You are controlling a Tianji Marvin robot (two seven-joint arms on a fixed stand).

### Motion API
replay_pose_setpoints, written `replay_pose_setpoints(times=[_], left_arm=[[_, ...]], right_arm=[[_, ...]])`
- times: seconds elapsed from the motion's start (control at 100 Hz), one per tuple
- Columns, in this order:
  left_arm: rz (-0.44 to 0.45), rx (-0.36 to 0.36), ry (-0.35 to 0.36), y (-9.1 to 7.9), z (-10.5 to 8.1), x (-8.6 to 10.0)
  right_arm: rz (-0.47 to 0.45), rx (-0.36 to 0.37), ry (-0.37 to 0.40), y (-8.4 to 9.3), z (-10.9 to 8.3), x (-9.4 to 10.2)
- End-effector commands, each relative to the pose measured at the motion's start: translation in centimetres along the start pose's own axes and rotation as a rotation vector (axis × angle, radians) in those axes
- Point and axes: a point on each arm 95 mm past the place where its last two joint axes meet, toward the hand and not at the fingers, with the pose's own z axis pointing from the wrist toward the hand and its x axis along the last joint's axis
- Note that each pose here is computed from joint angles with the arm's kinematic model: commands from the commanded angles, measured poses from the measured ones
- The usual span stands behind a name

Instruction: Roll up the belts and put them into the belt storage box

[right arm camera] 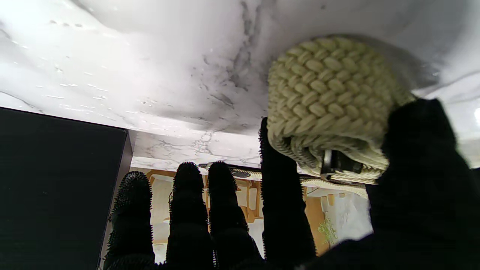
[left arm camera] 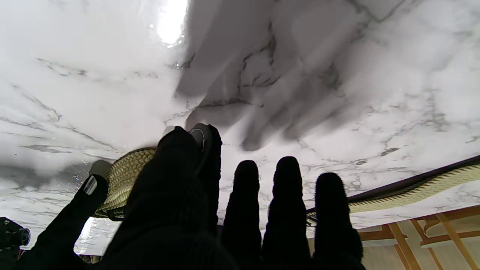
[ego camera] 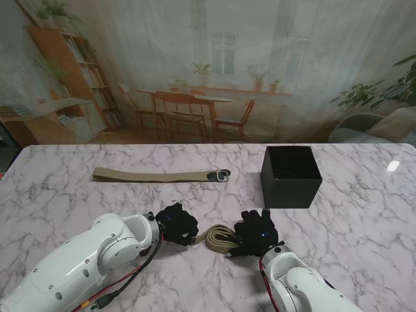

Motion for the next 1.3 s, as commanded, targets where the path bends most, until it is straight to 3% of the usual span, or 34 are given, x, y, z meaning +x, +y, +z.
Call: replay_pose_setpoints(times=[0.0,0.29,0.55,0.97,1.29], left_arm=[[-0.009,-0.027,0.018,0.1,0.0,0.5],[-0.038,-0.031,0.091,0.0,1.1,2.3],[-0.079,-0.105,0.132,0.1,2.1,2.7],[-0.084,-0.145,0.127,0.4,2.5,2.6],[-0.08,-0.165,0.125,0.3,2.6,2.7]], right_arm=[[0.001,0.003,-0.015,-0.2,0.0,-0.2],[0.0,0.007,-0.007,-0.2,0.2,-0.3],[-0.011,0.012,0.046,-0.3,0.2,-0.5],[0.01,-0.007,0.129,-0.1,-0.3,-1.2],[0.027,-0.056,0.122,0.4,-1.5,-1.1]])
